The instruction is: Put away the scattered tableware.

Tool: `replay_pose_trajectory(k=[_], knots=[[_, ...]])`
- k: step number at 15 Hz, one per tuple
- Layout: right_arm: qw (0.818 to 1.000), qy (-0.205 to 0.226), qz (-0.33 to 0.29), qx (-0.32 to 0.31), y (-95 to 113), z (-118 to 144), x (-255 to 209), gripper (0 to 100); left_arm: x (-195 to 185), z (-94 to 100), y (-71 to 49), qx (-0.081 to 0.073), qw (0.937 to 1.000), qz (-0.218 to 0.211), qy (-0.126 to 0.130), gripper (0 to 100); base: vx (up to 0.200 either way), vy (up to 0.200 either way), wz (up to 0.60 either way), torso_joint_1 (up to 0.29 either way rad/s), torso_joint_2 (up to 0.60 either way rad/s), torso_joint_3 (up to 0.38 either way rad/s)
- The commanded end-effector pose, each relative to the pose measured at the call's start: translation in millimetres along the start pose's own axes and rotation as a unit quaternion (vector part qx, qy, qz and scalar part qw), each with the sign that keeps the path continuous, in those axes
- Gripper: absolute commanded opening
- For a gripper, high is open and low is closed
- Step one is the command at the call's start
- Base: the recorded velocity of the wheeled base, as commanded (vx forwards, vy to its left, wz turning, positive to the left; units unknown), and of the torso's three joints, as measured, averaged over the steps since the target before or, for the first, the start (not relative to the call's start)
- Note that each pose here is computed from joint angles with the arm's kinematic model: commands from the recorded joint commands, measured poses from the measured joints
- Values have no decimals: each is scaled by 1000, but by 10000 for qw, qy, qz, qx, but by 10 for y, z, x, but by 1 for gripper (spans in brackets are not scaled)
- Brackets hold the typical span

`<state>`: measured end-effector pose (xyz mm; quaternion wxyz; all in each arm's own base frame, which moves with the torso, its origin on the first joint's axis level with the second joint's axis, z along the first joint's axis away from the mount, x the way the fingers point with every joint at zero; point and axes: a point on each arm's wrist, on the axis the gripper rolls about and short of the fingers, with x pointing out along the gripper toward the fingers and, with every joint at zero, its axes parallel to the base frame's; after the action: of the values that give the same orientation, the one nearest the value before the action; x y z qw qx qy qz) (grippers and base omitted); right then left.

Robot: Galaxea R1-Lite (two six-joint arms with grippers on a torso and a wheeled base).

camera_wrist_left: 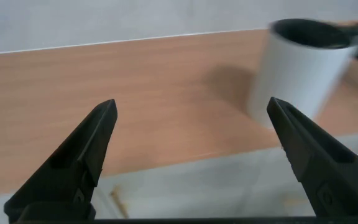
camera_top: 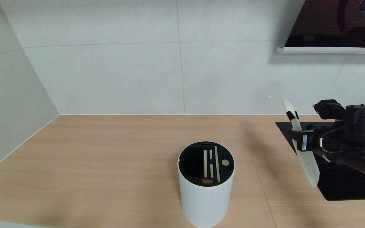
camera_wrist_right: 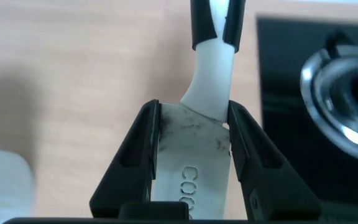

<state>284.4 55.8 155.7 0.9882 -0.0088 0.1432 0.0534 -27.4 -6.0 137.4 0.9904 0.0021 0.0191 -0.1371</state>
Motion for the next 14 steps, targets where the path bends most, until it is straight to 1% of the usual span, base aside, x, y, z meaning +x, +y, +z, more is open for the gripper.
replay_pose_trajectory(k=[1,2,4,5,6,7,8,9,10,11,12,13,14], knots=[[9998,-118,161,-36,103,135,99,0,318,387,70,-238,9956,-533,730,100,0,0,0,0,0,0],[9995,-148,259,-67,137,177,150,0,552,555,124,-347,9914,-801,972,100,0,0,0,0,0,0],[9975,-329,603,-165,214,303,172,0,917,726,196,-416,9857,-1179,1130,100,0,0,0,0,0,0],[9969,-378,654,-219,251,376,193,0,1097,773,206,-422,9821,-1380,1211,100,0,0,0,0,0,0],[9961,-417,743,-247,320,453,194,0,1248,821,206,-411,9798,-1513,1241,100,0,0,0,0,0,0],[9950,-493,834,-255,389,559,184,0,1421,885,208,-467,9774,-1616,1280,100,0,0,0,0,0,0],[9942,-486,915,-272,461,603,174,0,1569,956,176,-564,9735,-1792,1300,100,0,0,0,0,0,0],[9929,-486,1041,-306,556,629,150,0,1751,1052,111,-754,9675,-2028,1312,100,0,0,0,0,0,0],[9924,-487,1084,-324,608,625,137,0,1874,1136,56,-960,9629,-2179,1270,100,0,0,0,0,0,0],[9920,-496,1113,-331,654,625,120,0,1972,1184,6,-1130,9583,-2307,1249,100,0,0,0,0,0,0],[9911,-605,1136,-334,729,672,8,0,2144,1213,-95,-1413,9499,-2528,1177,100,0,0,0,0,0,0],[9902,-659,1200,-286,767,699,-57,0,2224,1221,-138,-1566,9454,-2639,1093,100,0,0,0,0,0,0],[9896,-637,1270,-247,801,695,-134,0,2334,1197,-179,-1721,9415,-2690,1082,100,0,0,0,0,0,0]])
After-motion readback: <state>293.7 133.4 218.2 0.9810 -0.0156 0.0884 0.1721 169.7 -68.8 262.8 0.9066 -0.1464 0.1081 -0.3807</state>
